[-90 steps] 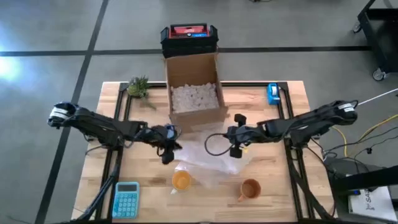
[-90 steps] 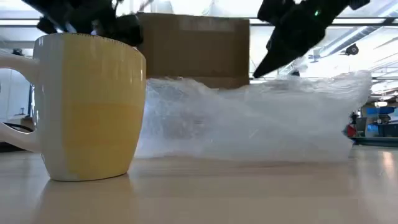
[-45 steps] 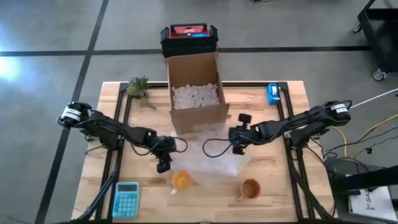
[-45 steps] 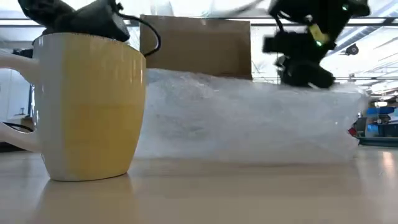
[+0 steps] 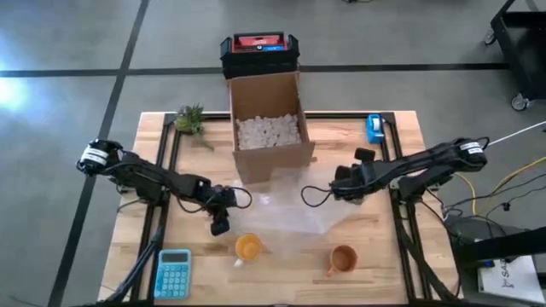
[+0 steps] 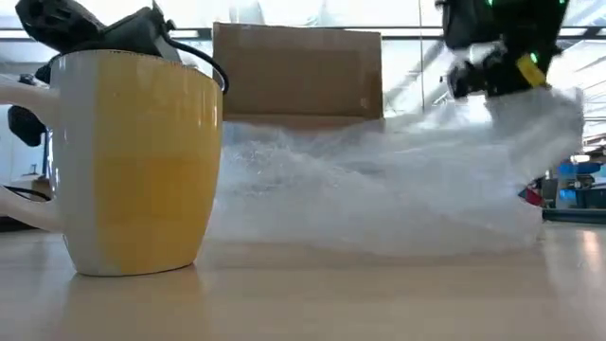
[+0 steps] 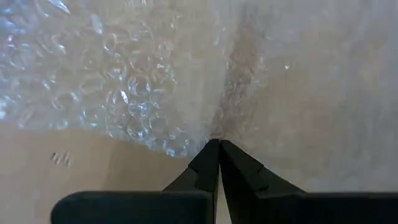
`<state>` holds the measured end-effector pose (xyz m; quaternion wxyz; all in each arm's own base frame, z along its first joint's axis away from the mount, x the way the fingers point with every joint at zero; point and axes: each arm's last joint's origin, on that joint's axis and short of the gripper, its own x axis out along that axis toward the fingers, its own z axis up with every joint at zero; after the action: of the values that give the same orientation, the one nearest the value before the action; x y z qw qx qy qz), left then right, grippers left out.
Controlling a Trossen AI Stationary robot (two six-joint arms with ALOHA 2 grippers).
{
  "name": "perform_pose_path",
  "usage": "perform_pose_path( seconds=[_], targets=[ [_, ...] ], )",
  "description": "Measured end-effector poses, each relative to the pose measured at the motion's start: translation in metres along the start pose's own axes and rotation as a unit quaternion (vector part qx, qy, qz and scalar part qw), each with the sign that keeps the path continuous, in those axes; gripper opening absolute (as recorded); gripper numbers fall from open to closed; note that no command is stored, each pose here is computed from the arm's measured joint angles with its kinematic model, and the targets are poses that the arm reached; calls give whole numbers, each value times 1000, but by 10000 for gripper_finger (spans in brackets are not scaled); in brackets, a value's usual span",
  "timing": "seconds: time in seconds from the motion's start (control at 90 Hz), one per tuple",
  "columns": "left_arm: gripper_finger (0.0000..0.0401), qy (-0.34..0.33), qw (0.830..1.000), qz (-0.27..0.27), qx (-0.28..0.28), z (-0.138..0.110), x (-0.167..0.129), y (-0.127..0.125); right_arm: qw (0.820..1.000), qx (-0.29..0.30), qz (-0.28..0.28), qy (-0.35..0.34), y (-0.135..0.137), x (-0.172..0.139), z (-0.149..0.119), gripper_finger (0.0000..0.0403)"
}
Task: Wrap mug
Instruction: Wrap the orange mug with bubble wrap
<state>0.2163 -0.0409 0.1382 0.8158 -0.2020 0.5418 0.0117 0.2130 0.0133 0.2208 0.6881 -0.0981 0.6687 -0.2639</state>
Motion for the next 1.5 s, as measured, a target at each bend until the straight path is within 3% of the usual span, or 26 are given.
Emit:
perform_pose_path(
  seconds=[0.189, 0.356, 0.456, 0.678, 0.867, 1.044, 1.256, 1.5],
  targets=[
    [0, -59, 998, 3, -7, 5, -19, -4, 987, 42, 65, -144, -18, -41, 14, 0],
    [0, -198, 980, 1, 6, 21, -40, -11, 935, 11, 198, -295, -5, -46, 34, 0],
    [0, -243, 969, -20, 32, 26, -40, -14, 914, -29, 238, -328, 13, -31, 46, 0],
    [0, -197, 978, -54, 49, 26, -11, -13, 940, -67, 222, -248, 49, 22, 65, 0],
    [0, -120, 992, -22, 37, 16, 19, -4, 960, -109, 206, -152, 65, 44, 70, 0],
    [0, -45, 999, 11, 14, 5, 35, 4, 986, -124, 108, -34, 52, 44, 52, 0],
    [0, -34, 999, 16, 10, 1, 36, 7, 991, -118, 53, 40, 26, 26, 23, 0],
    [0, -33, 999, 16, 3, -4, 25, 8, 998, -36, 49, 7, 0, 1, 1, 0]
  ],
)
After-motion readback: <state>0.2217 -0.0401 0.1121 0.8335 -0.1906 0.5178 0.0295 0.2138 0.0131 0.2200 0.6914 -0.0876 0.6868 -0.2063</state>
